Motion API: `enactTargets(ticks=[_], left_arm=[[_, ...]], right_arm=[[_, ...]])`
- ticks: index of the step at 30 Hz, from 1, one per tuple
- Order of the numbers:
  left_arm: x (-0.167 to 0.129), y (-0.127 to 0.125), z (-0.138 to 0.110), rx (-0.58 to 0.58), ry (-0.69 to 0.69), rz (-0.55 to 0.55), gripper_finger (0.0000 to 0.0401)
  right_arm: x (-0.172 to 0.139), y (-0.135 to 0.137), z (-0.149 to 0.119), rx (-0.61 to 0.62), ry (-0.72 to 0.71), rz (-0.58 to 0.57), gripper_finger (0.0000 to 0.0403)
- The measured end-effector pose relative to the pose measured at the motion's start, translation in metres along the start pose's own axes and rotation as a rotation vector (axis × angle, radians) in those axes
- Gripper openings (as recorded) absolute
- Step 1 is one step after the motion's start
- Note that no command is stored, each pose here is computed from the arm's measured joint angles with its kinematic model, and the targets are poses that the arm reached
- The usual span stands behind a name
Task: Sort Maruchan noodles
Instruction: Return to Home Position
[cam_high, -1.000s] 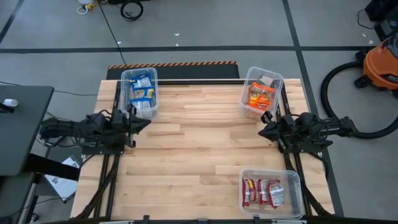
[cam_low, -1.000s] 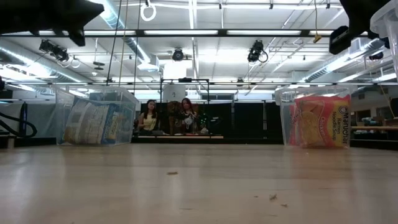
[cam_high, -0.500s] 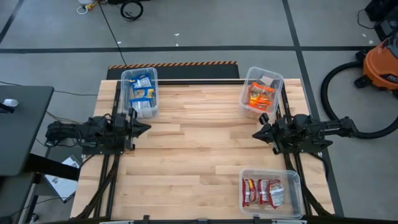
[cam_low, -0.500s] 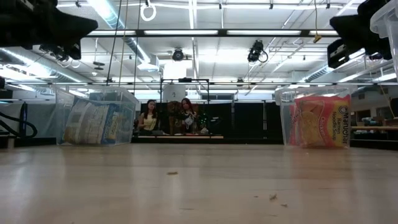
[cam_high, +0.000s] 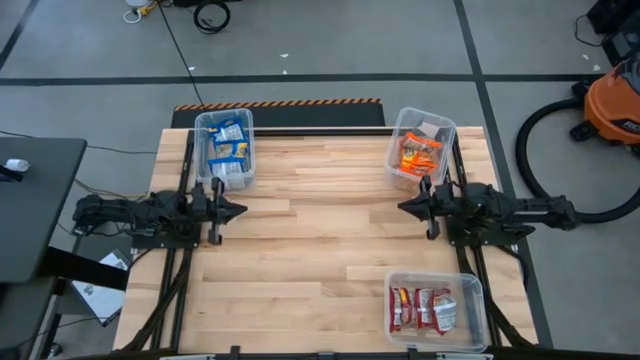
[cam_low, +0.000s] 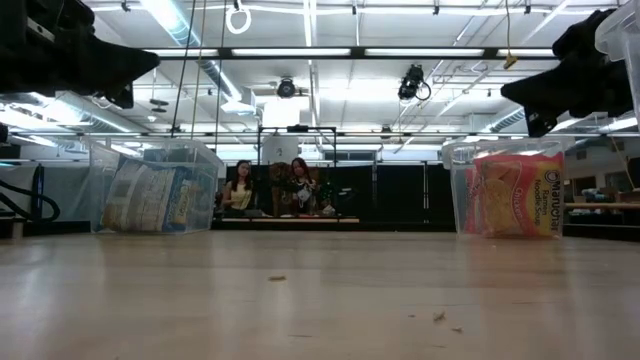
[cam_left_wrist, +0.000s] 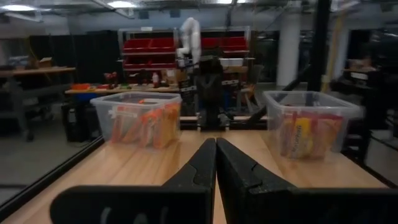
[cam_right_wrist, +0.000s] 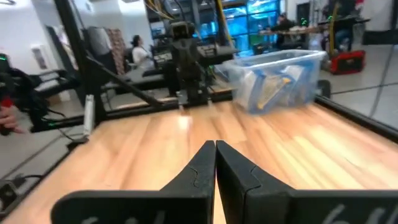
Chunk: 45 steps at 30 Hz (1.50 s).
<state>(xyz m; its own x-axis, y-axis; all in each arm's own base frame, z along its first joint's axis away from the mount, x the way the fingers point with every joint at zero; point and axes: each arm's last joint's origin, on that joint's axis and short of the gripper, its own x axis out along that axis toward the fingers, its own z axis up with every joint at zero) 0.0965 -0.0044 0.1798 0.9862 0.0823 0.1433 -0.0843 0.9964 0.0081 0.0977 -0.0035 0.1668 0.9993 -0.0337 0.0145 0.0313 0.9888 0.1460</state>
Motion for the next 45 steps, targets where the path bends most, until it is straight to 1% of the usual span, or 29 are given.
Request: enactTargets(ticks=[2, 4, 6, 8, 9, 13, 15, 18, 21, 45], left_arm=[[0.000, 0.001, 0.000, -0.023, 0.005, 0.038, 0.0018], [0.000, 0.002, -0.004, -0.016, 0.044, 0.063, 0.0018], [0.000, 0.002, -0.008, 0.002, 0.084, 0.067, 0.0018], [0.000, 0.002, -0.009, 0.010, 0.092, 0.065, 0.0018], [0.000, 0.001, -0.009, 0.020, 0.096, 0.059, 0.0018], [0.000, -0.001, -0.009, 0.061, 0.095, -0.042, 0.0018], [0.000, -0.002, -0.010, 0.050, 0.096, -0.075, 0.0018], [0.000, -0.003, -0.011, 0.013, 0.110, -0.078, 0.0018], [0.000, -0.003, -0.011, -0.012, 0.110, -0.077, 0.0018], [0.000, -0.003, -0.011, -0.007, 0.111, -0.075, 0.0018]], right_arm=[[0.000, -0.002, 0.000, -0.026, -0.003, -0.018, 0.0018], [0.000, -0.003, 0.001, -0.057, -0.005, -0.031, 0.0018], [0.000, -0.004, 0.001, -0.068, -0.003, -0.034, 0.0018], [0.000, -0.003, 0.000, -0.068, 0.001, -0.025, 0.0018], [0.000, -0.003, 0.000, -0.068, 0.001, -0.012, 0.0018], [0.000, 0.001, 0.001, -0.073, 0.003, 0.079, 0.0018], [0.000, 0.003, 0.000, -0.079, 0.006, 0.096, 0.0018], [0.001, 0.002, -0.001, -0.123, 0.017, 0.069, 0.0018], [0.002, 0.002, -0.001, -0.126, 0.018, 0.065, 0.0018], [0.002, 0.002, -0.001, -0.115, 0.018, 0.063, 0.0018]])
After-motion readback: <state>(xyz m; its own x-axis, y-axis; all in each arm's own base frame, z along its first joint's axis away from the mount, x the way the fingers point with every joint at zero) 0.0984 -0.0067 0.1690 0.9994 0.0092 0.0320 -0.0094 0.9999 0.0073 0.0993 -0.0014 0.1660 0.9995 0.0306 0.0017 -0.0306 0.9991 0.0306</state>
